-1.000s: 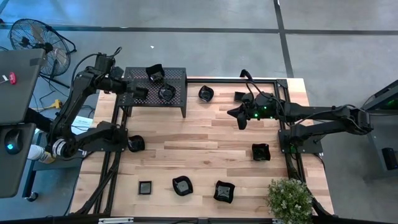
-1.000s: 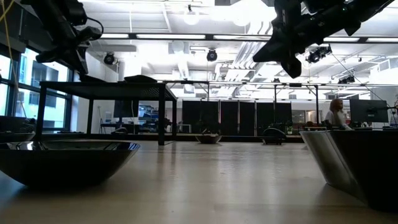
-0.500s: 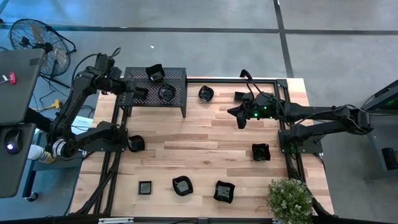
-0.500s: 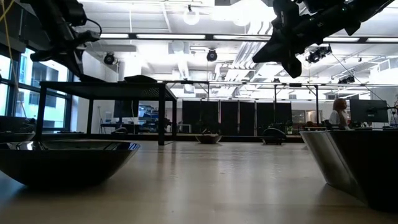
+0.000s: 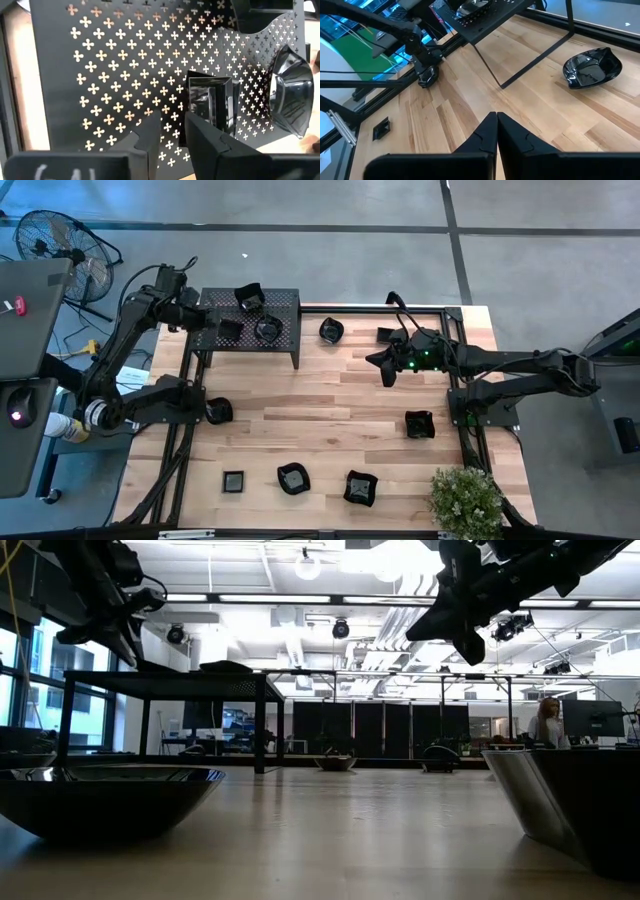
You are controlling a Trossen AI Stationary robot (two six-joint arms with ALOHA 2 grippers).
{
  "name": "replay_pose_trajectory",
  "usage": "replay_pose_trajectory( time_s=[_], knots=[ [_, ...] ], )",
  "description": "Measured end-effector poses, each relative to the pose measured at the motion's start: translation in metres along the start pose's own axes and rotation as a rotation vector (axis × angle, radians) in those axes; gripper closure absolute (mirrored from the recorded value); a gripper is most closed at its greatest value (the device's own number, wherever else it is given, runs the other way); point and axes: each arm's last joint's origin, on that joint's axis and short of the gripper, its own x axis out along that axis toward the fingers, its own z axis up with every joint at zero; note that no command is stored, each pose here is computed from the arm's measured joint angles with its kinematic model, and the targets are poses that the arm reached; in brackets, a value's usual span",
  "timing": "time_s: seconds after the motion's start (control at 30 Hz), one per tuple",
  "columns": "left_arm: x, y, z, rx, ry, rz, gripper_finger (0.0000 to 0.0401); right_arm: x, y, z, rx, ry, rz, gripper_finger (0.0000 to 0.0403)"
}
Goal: Pick & Place Mini shaped plates
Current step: Stack the black square plate on the other black square plate on the shelf
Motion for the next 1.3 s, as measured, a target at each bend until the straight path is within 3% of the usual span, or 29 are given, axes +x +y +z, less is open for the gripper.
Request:
replay_pose_trajectory(
  time_s=[0.3, 0.67, 0.93, 1.07, 1.3],
  knots=[
    [-0.001, -0.001, -0.001, -0.014, 0.003, -0.018, 0.0318, 0.0, 0.0, 0.0, 0.0, -0.003, -0.004, 0.0398],
    [0.012, -0.018, -0.003, 0.113, 0.034, 0.034, 0.032, 0.0, -0.001, 0.0, -0.011, -0.013, -0.023, 0.0399],
    [0.012, -0.021, -0.003, 0.125, 0.019, 0.038, 0.0395, 0.0, -0.001, 0.0, -0.011, -0.014, -0.024, 0.0398],
    [0.007, -0.023, -0.001, 0.108, -0.004, 0.04, 0.0392, 0.0, -0.001, 0.0, -0.011, -0.014, -0.023, 0.0397],
    [-0.004, -0.033, 0.005, 0.135, -0.025, -0.071, 0.0398, 0.0, -0.001, 0.0, -0.015, -0.013, -0.024, 0.0397]
  ],
)
